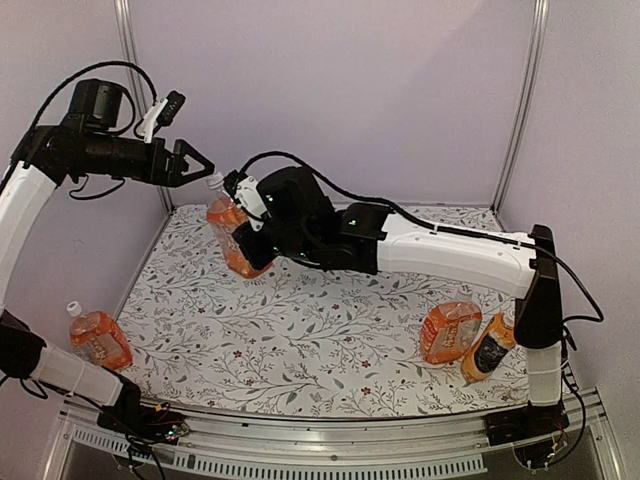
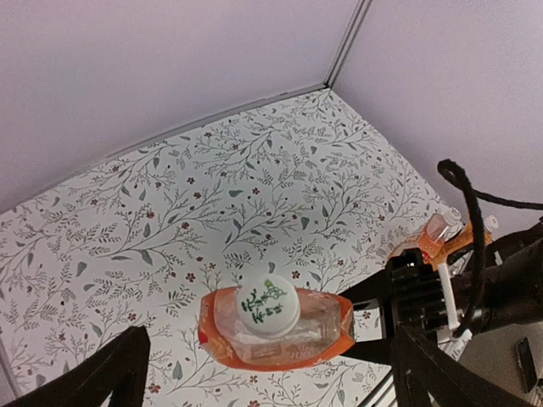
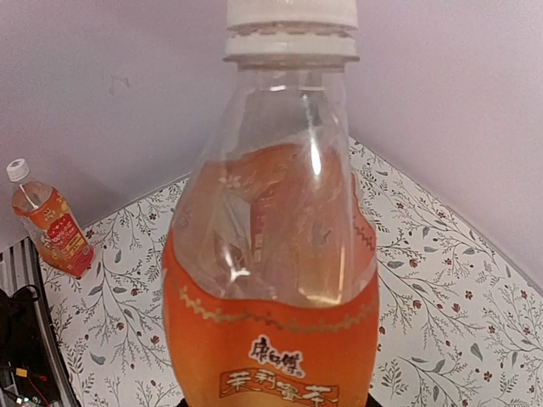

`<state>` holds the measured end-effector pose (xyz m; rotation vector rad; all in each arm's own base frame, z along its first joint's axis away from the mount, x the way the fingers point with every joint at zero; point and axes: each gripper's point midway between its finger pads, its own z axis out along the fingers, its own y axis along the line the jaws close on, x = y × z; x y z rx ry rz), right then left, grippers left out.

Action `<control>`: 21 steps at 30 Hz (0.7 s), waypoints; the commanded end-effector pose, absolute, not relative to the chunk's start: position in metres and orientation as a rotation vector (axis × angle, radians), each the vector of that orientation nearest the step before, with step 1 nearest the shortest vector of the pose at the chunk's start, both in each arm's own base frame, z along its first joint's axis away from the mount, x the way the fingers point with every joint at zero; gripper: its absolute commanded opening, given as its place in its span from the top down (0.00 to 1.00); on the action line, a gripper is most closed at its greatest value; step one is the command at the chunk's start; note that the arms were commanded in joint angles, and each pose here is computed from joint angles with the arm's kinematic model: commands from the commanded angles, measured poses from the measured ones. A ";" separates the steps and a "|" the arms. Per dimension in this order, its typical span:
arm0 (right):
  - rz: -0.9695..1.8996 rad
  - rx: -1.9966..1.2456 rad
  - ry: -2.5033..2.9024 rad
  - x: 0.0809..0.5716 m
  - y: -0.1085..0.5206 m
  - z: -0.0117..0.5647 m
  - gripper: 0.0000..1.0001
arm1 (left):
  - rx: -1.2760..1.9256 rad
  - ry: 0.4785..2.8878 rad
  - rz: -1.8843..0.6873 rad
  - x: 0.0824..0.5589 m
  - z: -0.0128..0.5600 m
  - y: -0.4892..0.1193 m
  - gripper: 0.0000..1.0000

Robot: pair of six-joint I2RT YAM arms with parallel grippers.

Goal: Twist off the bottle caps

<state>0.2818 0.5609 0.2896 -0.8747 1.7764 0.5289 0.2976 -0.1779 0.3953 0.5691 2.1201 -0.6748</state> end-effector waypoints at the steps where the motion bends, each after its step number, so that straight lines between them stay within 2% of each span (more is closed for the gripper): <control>1: 0.793 -0.892 1.654 0.245 0.539 0.363 0.78 | 0.752 1.936 -0.696 0.248 0.444 -0.178 0.01; 5: 1.047 -0.995 1.415 0.191 0.518 0.413 0.77 | 1.090 1.711 -0.886 0.177 0.459 -0.196 0.00; 8: 1.193 -1.037 1.265 0.159 0.502 0.444 0.79 | 1.188 1.591 -0.999 0.145 0.460 -0.202 0.00; 10: 1.263 -1.072 1.203 0.143 0.495 0.457 0.79 | 1.166 1.521 -0.964 0.141 0.462 -0.199 0.00; 13: 1.320 -1.100 1.156 0.131 0.493 0.465 0.79 | 1.024 1.525 -0.852 0.165 0.454 -0.196 0.01; 18: 1.334 -1.102 1.127 0.128 0.495 0.470 0.81 | 1.145 1.478 -0.906 0.149 0.434 -0.216 0.00; 21: 1.353 -1.134 1.110 0.123 0.498 0.468 0.82 | 1.137 1.439 -0.883 0.152 0.441 -0.223 0.01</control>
